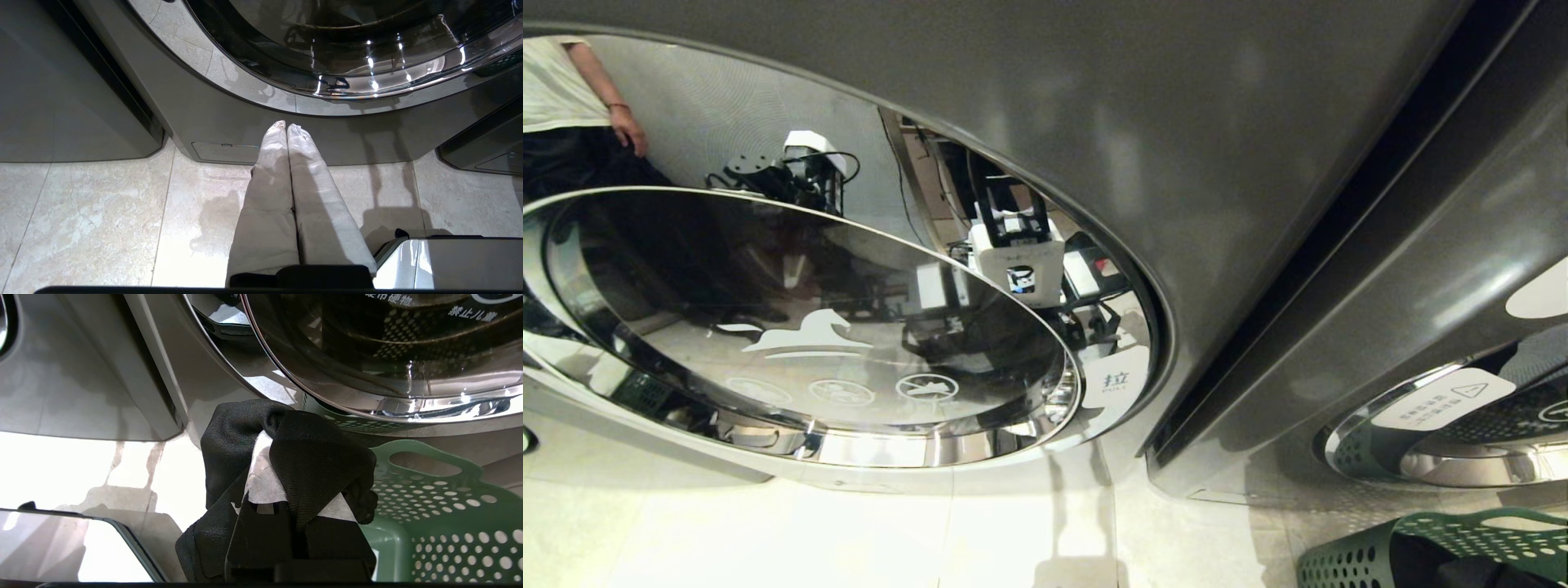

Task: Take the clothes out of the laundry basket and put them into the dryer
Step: Take the clothes out of the basket

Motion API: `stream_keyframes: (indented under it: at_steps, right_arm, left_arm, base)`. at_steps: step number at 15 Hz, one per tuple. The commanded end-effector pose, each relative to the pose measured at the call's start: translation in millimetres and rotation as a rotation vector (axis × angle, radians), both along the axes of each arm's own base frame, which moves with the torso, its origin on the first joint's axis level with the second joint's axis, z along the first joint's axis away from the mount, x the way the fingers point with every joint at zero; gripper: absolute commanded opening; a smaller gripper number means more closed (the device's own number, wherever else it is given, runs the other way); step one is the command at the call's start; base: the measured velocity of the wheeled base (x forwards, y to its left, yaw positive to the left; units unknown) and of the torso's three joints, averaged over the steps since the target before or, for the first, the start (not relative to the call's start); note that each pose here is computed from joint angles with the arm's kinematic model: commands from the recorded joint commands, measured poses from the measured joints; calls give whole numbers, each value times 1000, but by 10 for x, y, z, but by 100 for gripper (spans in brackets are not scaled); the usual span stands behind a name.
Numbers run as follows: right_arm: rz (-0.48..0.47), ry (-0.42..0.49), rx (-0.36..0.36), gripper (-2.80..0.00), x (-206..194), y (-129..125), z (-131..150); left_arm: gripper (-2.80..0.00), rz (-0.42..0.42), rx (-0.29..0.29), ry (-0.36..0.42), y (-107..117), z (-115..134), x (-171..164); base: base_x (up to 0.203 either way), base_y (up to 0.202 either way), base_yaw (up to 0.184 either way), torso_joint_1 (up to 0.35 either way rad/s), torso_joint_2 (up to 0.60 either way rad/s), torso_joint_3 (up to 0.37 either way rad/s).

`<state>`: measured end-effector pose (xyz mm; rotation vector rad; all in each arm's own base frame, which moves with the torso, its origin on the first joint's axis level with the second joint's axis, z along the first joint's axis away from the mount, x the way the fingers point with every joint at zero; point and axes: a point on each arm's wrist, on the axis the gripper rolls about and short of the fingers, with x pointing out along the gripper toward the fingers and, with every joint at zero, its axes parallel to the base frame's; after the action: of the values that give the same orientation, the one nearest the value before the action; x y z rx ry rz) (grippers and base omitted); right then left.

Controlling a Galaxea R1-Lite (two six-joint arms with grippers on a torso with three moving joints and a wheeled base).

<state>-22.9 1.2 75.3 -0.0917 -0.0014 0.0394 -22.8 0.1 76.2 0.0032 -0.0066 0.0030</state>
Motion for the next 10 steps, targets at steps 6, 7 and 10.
stream_keyframes:
  at_steps: [6, 7, 10]
  right_arm:
    - [-1, 3, 14, -280, 2, 0, 0]
    - [-1, 3, 14, -280, 2, 0, 0]
    - [-1, 3, 14, -280, 2, 0, 0]
  left_arm:
    - [-280, 0, -3, -3, 0, 0, -1]
    - [-280, 0, -2, 0, 0, -1, 0]
    - [-280, 2, -3, 0, 0, -1, 0]
  base:
    - [0, 0, 0, 0, 0, 0]
    - [0, 0, 0, 0, 0, 0]
    - [0, 0, 0, 4, 3, 109]
